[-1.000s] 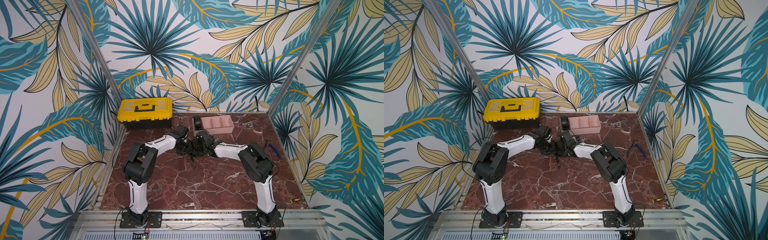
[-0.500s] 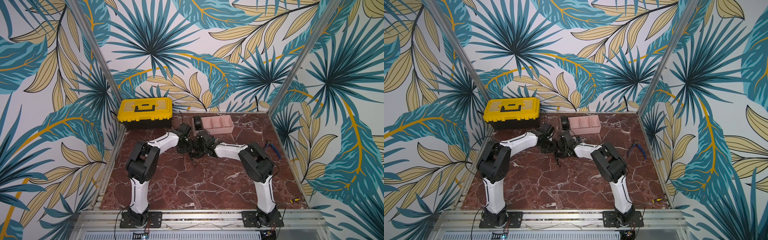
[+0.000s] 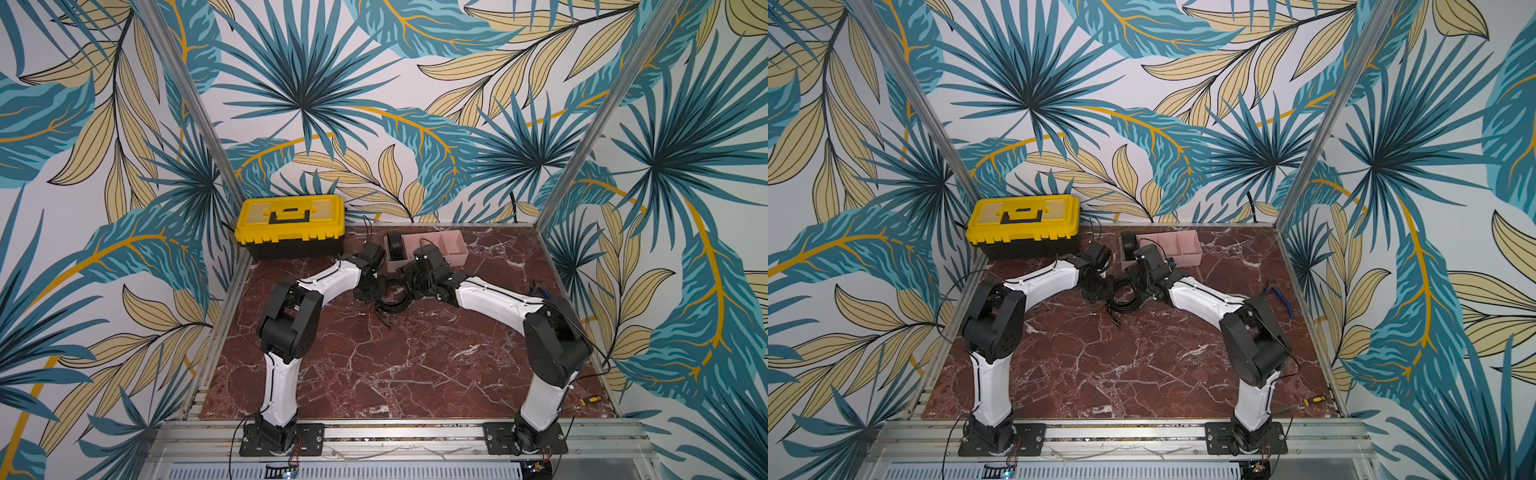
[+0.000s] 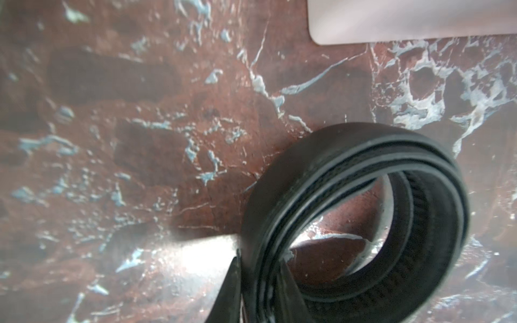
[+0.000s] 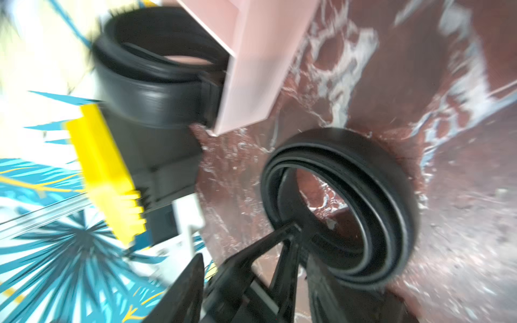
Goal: Place the belts into the storage roll
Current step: Pick up the belt from the center of the board.
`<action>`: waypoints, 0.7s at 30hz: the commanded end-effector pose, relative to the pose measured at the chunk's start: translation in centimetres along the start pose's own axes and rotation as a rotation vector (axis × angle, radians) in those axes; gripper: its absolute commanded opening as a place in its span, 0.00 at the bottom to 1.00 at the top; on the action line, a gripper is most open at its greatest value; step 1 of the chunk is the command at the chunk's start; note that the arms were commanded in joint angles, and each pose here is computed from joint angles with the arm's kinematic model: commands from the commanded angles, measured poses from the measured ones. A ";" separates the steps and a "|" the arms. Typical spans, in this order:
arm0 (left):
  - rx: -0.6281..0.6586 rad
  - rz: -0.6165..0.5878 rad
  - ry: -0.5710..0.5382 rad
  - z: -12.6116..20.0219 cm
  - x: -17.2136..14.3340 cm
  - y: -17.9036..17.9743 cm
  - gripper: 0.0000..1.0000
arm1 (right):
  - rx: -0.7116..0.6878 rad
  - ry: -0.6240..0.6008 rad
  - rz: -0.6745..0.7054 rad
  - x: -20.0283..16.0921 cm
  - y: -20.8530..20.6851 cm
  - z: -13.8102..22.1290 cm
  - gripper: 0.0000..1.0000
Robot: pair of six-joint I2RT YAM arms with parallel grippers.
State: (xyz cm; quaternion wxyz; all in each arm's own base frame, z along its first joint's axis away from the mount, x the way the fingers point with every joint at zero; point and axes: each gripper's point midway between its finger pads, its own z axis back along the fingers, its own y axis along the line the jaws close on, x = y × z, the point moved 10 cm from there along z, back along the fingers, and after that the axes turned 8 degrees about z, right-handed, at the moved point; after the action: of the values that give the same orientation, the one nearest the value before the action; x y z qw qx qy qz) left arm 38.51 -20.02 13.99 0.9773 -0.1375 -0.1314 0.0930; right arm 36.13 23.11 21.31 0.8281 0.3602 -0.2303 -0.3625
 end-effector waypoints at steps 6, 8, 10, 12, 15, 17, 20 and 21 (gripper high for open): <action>0.093 -0.244 -0.096 1.3 1.4 -0.4 0.00 | -0.118 -0.073 0.331 5.8 -2.6 6.4 0.60; 0.113 -0.328 -0.146 2.6 1.7 -1.0 0.00 | -0.107 -0.069 0.519 6.8 -1.6 7.9 0.62; 0.105 -0.431 -0.196 3.9 1.7 -1.8 0.00 | -0.102 -0.043 0.744 7.3 -0.2 9.2 0.63; 0.092 -0.531 -0.242 5.2 1.6 -2.6 0.00 | -0.083 0.009 0.946 7.5 0.9 10.2 0.64; 0.065 -0.665 -0.302 7.0 1.1 -3.6 0.00 | -0.001 0.113 1.185 7.1 2.1 11.4 0.68; 0.041 -0.730 -0.335 8.0 0.8 -4.1 0.00 | -0.023 0.107 1.246 7.3 2.2 12.1 0.86; 0.006 -0.779 -0.361 9.5 0.3 -4.4 0.00 | 0.032 0.096 1.307 7.0 2.7 13.1 0.99; -0.020 -0.794 -0.367 10.0 0.1 -4.5 0.00 | 0.029 0.079 1.299 7.0 3.0 13.5 0.99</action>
State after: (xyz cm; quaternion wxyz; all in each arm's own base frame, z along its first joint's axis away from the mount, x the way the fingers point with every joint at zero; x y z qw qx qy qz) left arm 36.89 -21.64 21.74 0.9280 -0.0504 -0.2956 -0.2212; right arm 34.48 13.61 32.58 0.8913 0.1843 -0.3838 0.1558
